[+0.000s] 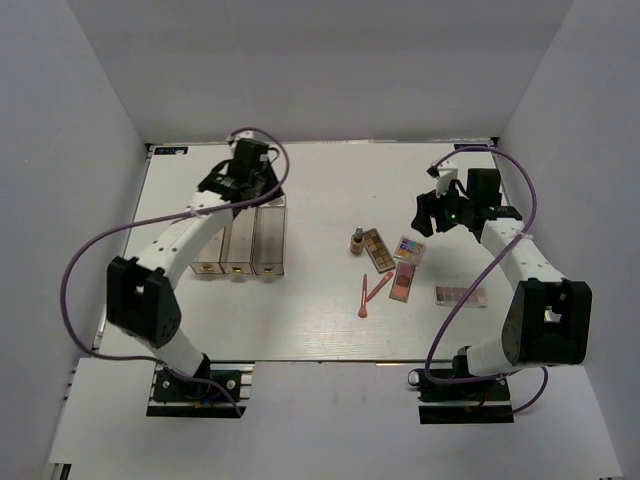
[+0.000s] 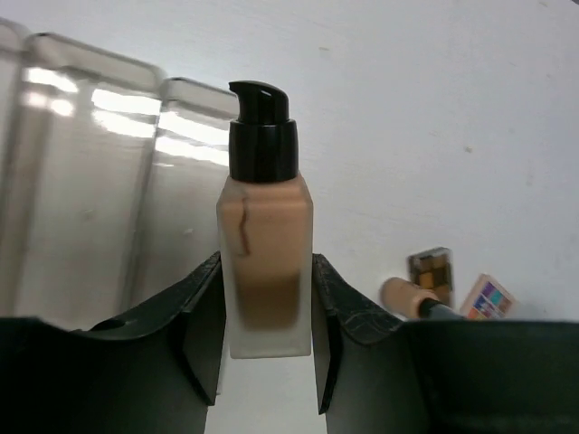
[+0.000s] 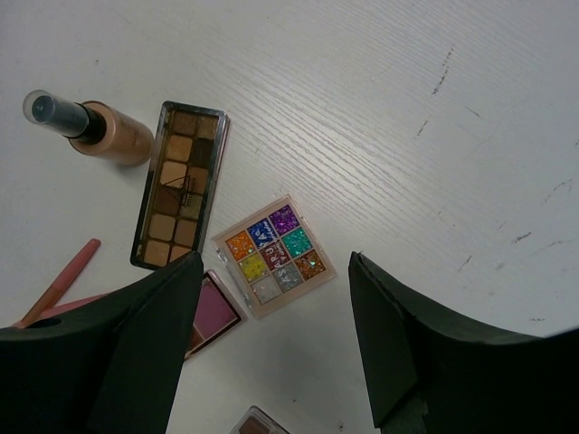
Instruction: Organize the makeup
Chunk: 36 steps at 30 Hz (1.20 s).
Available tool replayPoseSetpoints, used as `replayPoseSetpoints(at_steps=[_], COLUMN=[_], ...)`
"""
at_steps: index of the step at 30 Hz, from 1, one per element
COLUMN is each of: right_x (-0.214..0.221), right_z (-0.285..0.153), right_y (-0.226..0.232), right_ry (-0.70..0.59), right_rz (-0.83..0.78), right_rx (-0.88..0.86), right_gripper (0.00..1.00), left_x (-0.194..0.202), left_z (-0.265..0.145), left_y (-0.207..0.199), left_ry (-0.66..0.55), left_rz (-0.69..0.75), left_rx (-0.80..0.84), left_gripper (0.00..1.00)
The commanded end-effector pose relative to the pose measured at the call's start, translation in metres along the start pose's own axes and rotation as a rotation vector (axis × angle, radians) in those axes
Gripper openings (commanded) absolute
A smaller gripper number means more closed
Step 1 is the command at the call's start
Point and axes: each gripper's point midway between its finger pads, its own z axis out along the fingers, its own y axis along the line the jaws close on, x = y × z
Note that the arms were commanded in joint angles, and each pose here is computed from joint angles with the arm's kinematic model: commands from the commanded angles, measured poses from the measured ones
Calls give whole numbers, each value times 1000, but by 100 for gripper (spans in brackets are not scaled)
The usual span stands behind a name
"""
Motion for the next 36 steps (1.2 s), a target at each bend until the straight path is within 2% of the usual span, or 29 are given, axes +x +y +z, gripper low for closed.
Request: replayPoseSetpoints(at_steps=[1, 5, 13, 16, 20, 29, 31, 32, 33, 35, 36], right_x=[-5, -5, -8, -6, -5, -7, -6, -6, -8, -8, -8], right_z=[-5, -3, -3, -3, -3, -2, -1, -1, -1, -1, -1], right_y=[7, 8, 7, 7, 8, 6, 6, 4, 4, 4, 4], right_ry=[-16, -15, -15, -11, -9, -7, -3, -2, -4, -3, -4], right_rz=[-19, -21, -17, -15, -8, -15, -17, -14, -15, -14, -15], right_rx=[-26, -40, -40, -38, -40, -37, -40, -38, -37, -37, -37], right_gripper=[72, 72, 72, 72, 73, 74, 74, 74, 74, 74, 74], left_x=[-6, -25, -33, -31, -28, -16, -18, -16, -16, -19, -20], left_z=[-16, -30, -22, -15, 0, 40, 45, 49, 51, 53, 54], left_y=[51, 96, 169, 191, 208, 213, 212, 213, 215, 215, 216], left_ry=[-24, -69, -42, -23, 12, 75, 76, 85, 86, 81, 82], left_rz=[-29, -23, 44, 49, 61, 111, 106, 107, 105, 97, 97], left_rx=[-68, -149, -316, -373, -398, -387, -382, -386, -395, -407, -414], left_gripper=[0, 0, 0, 4, 9, 23, 31, 37, 49, 59, 67])
